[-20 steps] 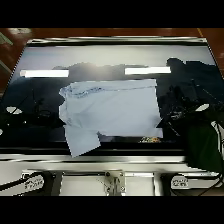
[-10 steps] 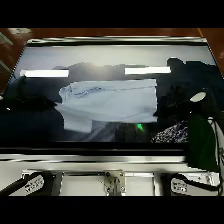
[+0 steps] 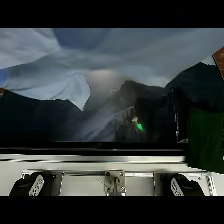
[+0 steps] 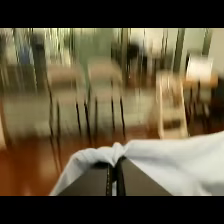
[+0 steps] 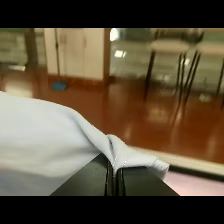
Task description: Fold the shirts.
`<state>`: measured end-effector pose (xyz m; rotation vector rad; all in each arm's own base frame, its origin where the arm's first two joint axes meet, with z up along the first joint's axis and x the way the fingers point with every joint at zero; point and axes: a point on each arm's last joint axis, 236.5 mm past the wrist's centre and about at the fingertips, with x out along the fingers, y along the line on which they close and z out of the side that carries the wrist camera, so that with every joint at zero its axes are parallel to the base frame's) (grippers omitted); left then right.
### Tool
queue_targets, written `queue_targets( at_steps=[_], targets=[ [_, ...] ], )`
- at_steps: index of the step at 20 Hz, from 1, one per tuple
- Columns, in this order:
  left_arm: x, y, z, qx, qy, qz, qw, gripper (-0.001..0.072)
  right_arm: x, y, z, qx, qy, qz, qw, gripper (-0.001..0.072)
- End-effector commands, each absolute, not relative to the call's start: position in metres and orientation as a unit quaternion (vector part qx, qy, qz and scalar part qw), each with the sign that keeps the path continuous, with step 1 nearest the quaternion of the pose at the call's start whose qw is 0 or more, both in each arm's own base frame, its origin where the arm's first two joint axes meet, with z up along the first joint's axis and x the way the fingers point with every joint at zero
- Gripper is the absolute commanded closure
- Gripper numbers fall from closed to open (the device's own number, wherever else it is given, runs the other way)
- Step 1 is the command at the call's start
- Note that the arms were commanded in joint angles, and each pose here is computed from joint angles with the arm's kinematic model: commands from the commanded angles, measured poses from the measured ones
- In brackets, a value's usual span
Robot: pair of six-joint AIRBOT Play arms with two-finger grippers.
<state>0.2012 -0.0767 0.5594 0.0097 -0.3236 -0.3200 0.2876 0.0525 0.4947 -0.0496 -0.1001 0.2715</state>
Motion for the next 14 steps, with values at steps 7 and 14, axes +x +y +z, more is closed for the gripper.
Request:
queue_targets(
  at_steps=[7,14],
  targets=[
    [0.119,-0.026,0.491,0.111,-0.02,0.018,0.993,0.0668,0.174,-0.015,0.444,-0.098,0.084,-0.047,0.991,0.0651],
    [0.252,0.002,0.358,0.084,0.198,-0.035,0.976,0.0668,0.272,-0.032,0.285,-0.09,0.361,0.003,0.928,0.0651]
  ],
)
